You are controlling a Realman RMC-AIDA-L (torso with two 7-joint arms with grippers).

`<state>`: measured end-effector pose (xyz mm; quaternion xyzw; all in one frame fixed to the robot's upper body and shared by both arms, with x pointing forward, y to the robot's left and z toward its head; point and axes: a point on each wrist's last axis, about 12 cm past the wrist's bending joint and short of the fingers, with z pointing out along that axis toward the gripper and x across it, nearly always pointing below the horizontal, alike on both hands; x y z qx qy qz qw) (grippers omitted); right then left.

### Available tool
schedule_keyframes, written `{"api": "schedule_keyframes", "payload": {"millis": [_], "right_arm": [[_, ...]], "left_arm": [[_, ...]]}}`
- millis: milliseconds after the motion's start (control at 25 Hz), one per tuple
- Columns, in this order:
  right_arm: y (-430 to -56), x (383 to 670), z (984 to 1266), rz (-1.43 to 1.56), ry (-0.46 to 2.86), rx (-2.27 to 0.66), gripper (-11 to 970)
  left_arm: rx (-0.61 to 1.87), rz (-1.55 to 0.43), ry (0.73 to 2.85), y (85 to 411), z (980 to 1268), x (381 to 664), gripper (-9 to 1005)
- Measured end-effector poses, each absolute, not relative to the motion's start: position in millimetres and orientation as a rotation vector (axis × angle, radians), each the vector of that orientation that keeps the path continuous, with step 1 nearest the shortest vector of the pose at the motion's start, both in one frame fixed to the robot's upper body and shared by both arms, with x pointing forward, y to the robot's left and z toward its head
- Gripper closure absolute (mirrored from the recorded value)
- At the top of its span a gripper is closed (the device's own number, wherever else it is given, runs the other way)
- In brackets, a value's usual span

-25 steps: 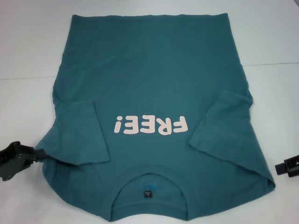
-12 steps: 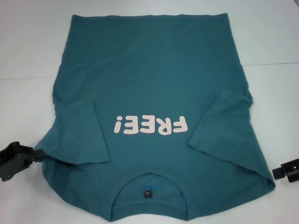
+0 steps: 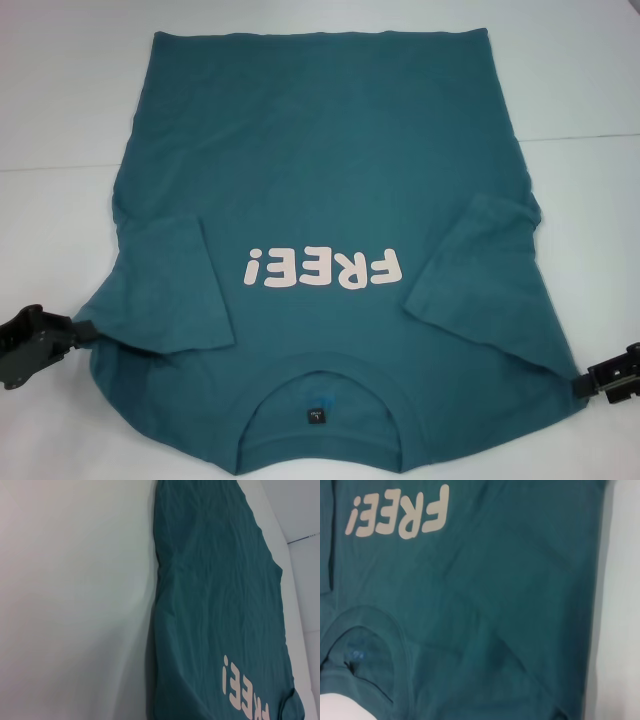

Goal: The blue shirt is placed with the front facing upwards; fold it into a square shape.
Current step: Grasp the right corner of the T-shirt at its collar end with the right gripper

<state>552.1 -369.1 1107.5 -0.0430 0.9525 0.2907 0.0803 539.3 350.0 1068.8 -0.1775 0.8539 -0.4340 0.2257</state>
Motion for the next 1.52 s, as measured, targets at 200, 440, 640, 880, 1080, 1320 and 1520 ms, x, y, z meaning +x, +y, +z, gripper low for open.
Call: {"api": "schedule_keyframes", "payload": {"millis": [200, 440, 640, 880, 1080, 1320, 1520], "right_arm": [[-365, 556, 1104, 0.868, 2.849, -0.127, 293], [-361, 558, 1101, 0.856, 2.862, -0.144, 293], [-359, 559, 1100, 0.84, 2.875, -0.139, 294], [-354, 562, 1099, 0.831, 2.878, -0.145, 294], [-349, 564, 1098, 0.819, 2.884, -0.158, 293], [-341, 568, 1096, 0.813, 2.897, -0.186, 298], [-332, 573, 1096, 0.825, 2.881, -0.204, 304]], "left_arm": [[-0.491, -1.196, 2.357, 350, 1068, 539, 995], [-0.491, -1.196, 2.358, 349, 1068, 539, 996], [-0.493, -1.198, 2.358, 349, 1067, 538, 996], [-0.495, -1.202, 2.36, 349, 1066, 538, 996], [-0.495, -1.202, 2.36, 349, 1066, 538, 995], [-0.495, -1.202, 2.358, 349, 1066, 538, 995], [-0.495, -1.203, 2.357, 349, 1067, 538, 995]]}}
